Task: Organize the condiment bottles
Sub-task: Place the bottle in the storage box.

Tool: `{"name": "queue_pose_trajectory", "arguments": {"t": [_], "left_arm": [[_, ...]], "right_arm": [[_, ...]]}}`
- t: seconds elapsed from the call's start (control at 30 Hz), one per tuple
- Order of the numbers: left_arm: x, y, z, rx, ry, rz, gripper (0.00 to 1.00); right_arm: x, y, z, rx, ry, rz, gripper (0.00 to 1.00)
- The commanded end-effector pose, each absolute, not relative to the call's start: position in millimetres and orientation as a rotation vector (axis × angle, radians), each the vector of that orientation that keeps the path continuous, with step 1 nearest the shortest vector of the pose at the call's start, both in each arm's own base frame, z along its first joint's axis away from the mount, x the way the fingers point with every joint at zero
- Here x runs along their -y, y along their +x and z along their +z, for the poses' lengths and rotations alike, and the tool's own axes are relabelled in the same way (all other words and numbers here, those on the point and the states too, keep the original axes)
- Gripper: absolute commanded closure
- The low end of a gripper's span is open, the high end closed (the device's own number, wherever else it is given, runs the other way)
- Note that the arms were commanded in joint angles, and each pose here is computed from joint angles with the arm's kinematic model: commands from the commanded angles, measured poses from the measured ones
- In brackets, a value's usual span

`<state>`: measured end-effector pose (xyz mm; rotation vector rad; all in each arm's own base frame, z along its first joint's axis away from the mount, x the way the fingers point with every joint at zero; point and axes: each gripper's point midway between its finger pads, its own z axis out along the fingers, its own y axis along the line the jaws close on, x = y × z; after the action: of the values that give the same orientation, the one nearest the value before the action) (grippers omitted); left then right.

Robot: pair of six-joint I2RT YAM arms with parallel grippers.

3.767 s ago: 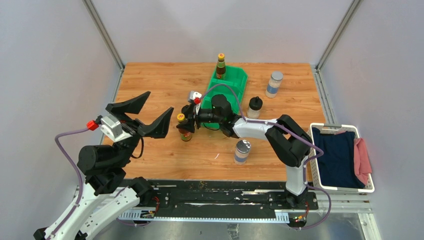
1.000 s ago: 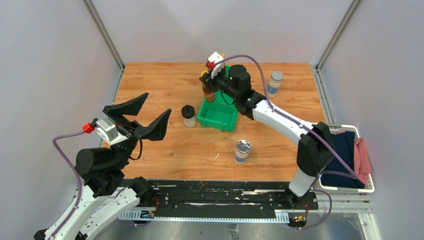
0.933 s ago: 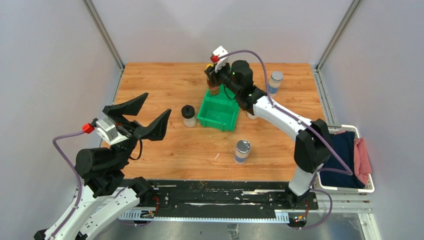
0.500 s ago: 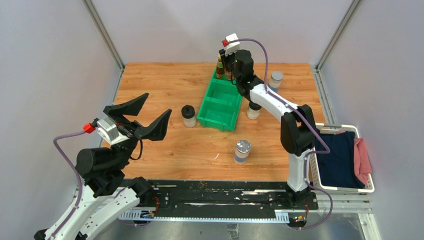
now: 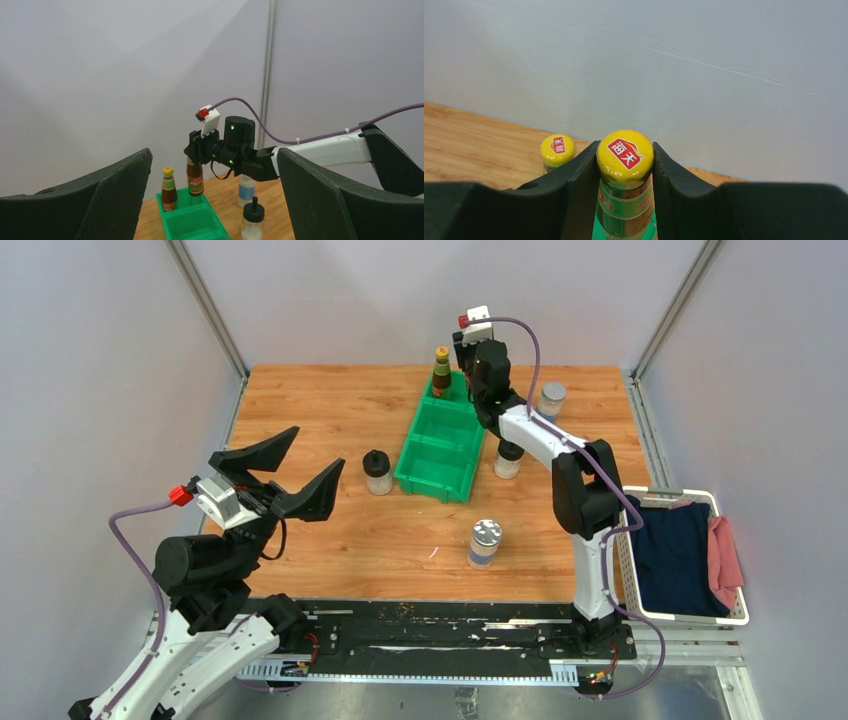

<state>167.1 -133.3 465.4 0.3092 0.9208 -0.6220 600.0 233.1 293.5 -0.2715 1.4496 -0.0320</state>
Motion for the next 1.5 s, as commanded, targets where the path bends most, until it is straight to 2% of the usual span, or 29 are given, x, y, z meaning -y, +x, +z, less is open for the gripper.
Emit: {"name": "queue_pose_trajectory", "arguments": {"t": [0.0,1.47], "left_arm": [[135,169,463,-0.918,0.309,-0.618,0.0],[145,188,446,-0.986,0.317,-0.589,0.0]], "right_arm": [[-205,604,373,-1.223,-0.105,-0.038,1.0],[-216,651,296,-1.329,-0.059,0.101,1.0]]}}
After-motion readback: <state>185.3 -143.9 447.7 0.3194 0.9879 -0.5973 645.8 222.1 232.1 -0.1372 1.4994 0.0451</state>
